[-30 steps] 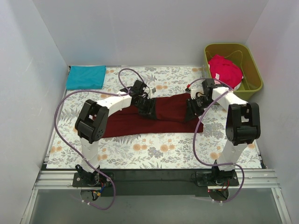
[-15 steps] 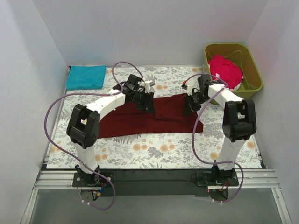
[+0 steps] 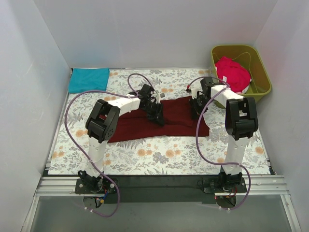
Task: Fold and stack the t-shirts
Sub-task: Fold the tshirt
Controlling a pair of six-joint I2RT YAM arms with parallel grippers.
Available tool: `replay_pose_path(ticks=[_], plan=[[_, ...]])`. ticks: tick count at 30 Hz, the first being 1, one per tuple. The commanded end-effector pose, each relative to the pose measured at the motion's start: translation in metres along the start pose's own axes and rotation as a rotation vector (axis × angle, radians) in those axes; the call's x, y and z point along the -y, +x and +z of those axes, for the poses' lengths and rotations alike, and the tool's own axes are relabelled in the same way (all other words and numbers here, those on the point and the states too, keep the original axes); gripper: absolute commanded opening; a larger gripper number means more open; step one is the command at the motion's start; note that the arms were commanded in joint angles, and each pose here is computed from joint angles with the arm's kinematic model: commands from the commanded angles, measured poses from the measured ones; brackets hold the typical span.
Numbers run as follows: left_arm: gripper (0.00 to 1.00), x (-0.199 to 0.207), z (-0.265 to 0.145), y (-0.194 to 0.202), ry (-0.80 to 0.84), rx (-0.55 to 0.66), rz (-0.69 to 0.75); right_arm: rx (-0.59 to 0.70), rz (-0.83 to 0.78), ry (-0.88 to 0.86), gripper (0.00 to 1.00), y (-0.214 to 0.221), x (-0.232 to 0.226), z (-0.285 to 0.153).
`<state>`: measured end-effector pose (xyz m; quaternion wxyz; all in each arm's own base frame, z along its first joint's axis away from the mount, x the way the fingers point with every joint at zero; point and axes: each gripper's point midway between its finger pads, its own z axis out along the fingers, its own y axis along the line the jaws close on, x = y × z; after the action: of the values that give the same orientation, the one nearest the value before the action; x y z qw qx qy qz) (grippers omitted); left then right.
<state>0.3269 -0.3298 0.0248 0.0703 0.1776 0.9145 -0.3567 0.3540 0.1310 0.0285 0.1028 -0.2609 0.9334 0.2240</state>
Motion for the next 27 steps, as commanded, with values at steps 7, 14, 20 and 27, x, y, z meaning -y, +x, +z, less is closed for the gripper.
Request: replay_pose_path(ticks=[7,14,20,27], plan=[[0.42,0.014,-0.085,-0.025,-0.075,0.146,0.182,0.158,-0.185,0.272,0.16,-0.109,0.068,-0.002],[0.49,-0.014,-0.148,-0.001,-0.248,0.136,0.421,0.341,-0.291,0.353,0.32,-0.197,0.055,-0.044],[0.49,-0.055,-0.154,0.046,-0.365,0.002,0.662,0.463,-0.346,0.304,0.45,-0.2,0.004,-0.112],[0.46,-0.097,-0.143,0.075,-0.428,-0.166,0.781,0.438,-0.305,0.256,0.65,-0.151,-0.029,-0.135]])
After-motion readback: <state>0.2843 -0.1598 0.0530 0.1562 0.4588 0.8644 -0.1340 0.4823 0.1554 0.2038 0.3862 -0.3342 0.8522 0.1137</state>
